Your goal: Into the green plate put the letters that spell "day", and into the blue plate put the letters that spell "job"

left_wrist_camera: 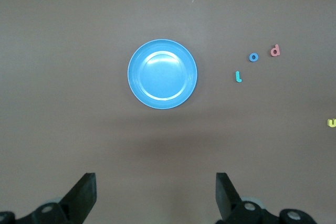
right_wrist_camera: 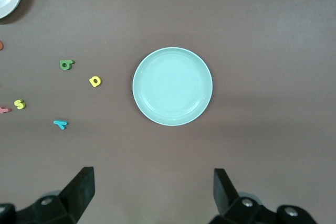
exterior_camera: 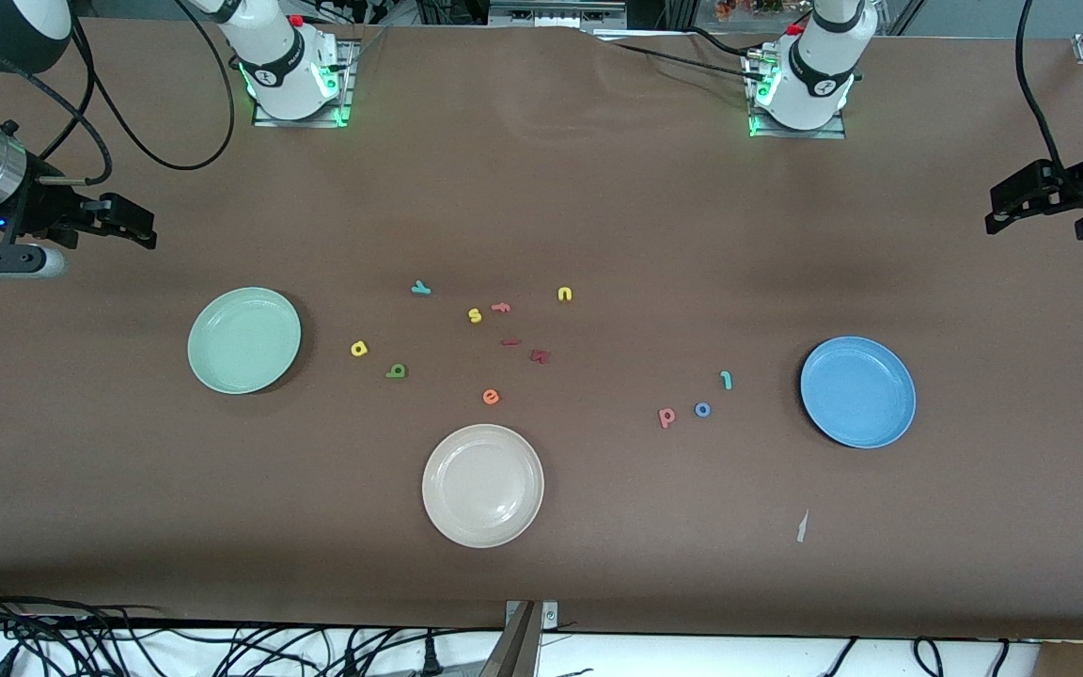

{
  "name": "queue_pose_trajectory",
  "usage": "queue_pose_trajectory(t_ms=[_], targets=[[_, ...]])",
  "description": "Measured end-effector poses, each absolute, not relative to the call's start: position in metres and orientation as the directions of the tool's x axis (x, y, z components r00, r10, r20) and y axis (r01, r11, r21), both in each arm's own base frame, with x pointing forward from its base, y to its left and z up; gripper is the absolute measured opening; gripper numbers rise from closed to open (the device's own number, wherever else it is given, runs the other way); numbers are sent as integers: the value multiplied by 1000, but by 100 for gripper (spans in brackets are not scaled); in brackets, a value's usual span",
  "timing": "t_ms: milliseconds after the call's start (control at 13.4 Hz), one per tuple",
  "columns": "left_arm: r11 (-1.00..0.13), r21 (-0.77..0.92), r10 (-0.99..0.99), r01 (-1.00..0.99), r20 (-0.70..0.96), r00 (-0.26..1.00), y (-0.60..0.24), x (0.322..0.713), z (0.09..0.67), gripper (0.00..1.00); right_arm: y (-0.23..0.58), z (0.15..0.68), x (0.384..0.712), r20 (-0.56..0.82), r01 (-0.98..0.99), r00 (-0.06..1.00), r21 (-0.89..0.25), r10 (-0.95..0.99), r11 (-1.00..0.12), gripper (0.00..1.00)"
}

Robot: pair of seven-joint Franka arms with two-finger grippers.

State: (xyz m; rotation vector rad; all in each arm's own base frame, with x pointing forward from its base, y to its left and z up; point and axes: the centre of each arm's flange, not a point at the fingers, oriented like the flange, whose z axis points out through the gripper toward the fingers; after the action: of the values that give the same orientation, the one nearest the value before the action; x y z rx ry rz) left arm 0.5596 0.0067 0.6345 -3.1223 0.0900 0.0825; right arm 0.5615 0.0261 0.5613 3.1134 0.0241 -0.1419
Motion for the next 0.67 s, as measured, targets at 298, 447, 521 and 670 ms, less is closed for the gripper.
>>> queue_pose_trajectory(t_ms=[298,447,521,670], targets=[[-999,-15,-49,-50,-54,997,11,560,634,100,26,560,561,-94,16,995,24,13,-1000,100],[-999,-15,-47,-48,-54,997,12,560,634,100,26,560,561,-94,16,995,24,13,-1000,100],[-999,-15,-47,-48,-54,997,12,560,634,100,26,560,561,-94,16,995,24,13,-1000,100],[-999,-15,-47,-48,-54,997,12,560,634,100,26,560,561,-94,16,995,24,13,-1000,100]])
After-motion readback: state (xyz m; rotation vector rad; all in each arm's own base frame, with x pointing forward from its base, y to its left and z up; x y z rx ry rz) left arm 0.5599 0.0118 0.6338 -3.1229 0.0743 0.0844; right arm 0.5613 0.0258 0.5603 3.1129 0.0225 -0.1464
